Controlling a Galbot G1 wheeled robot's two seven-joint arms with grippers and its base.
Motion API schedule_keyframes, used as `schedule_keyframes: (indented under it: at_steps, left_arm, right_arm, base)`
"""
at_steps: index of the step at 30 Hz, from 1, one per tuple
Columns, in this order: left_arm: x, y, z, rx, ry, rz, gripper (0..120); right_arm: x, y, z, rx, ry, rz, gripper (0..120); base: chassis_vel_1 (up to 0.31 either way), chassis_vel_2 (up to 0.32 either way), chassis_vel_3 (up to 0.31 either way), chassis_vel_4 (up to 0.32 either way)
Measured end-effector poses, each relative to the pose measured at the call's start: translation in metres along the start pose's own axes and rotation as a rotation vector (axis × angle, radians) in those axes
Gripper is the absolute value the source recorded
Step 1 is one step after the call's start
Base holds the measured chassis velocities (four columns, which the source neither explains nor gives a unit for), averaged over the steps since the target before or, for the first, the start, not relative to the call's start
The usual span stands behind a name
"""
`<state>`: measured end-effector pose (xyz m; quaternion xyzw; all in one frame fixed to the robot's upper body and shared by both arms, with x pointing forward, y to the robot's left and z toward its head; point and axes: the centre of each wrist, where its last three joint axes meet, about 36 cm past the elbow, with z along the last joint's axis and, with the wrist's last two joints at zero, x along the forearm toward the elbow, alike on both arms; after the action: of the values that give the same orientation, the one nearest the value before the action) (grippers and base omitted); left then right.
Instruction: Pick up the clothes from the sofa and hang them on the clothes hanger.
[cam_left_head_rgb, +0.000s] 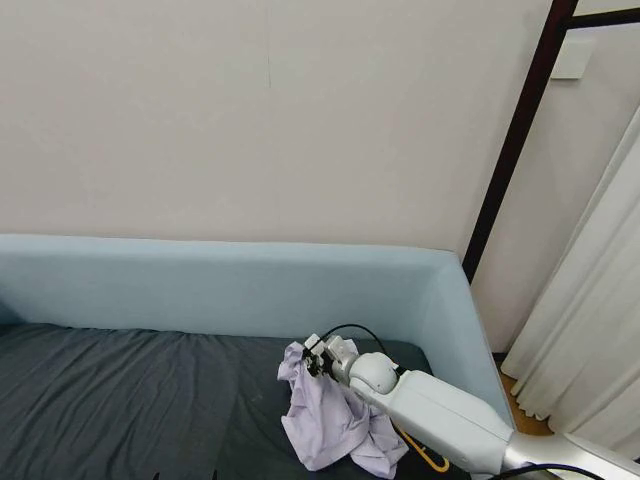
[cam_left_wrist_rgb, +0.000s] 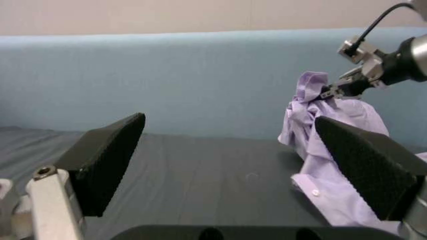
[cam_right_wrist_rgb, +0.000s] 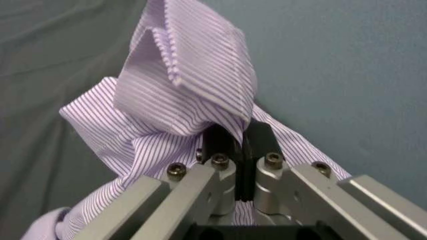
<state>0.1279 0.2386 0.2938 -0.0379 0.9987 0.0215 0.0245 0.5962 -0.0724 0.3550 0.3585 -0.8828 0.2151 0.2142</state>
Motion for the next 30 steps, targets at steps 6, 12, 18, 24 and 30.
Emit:
schedule_keyframes:
  at_steps: [6, 12, 18, 24, 30]
  left_arm:
    - [0.002, -0.002, 0.001, -0.006, 0.003, 0.003, 100]
    - [-0.001, -0.004, 0.001, -0.004, -0.005, 0.008, 100]
    - [-0.003, -0.006, 0.002, -0.003, -0.009, 0.015, 100]
    - [-0.005, -0.007, 0.003, -0.007, -0.012, 0.017, 100]
    - [-0.007, -0.005, 0.011, -0.072, -0.018, 0.083, 100]
  right_arm:
    - [-0.012, 0.012, -0.008, 0.010, -0.020, 0.002, 20]
    - [0.006, -0.006, 0.004, 0.100, -0.010, -0.042, 42]
    - [0.020, -0.014, -0.002, 0.124, -0.030, -0.047, 63]
    - [0.035, -0.032, -0.010, 0.126, -0.058, -0.023, 84]
    - [0.091, -0.047, 0.009, 0.036, -0.122, 0.034, 100]
  base:
    - [0.000, 0.000, 0.000, 0.000]
    - [0.000, 0.000, 0.000, 0.000]
    - [0.000, 0.000, 0.000, 0.000]
    - [0.000, 0.000, 0.000, 0.000]
    - [0.000, 0.000, 0.000, 0.000]
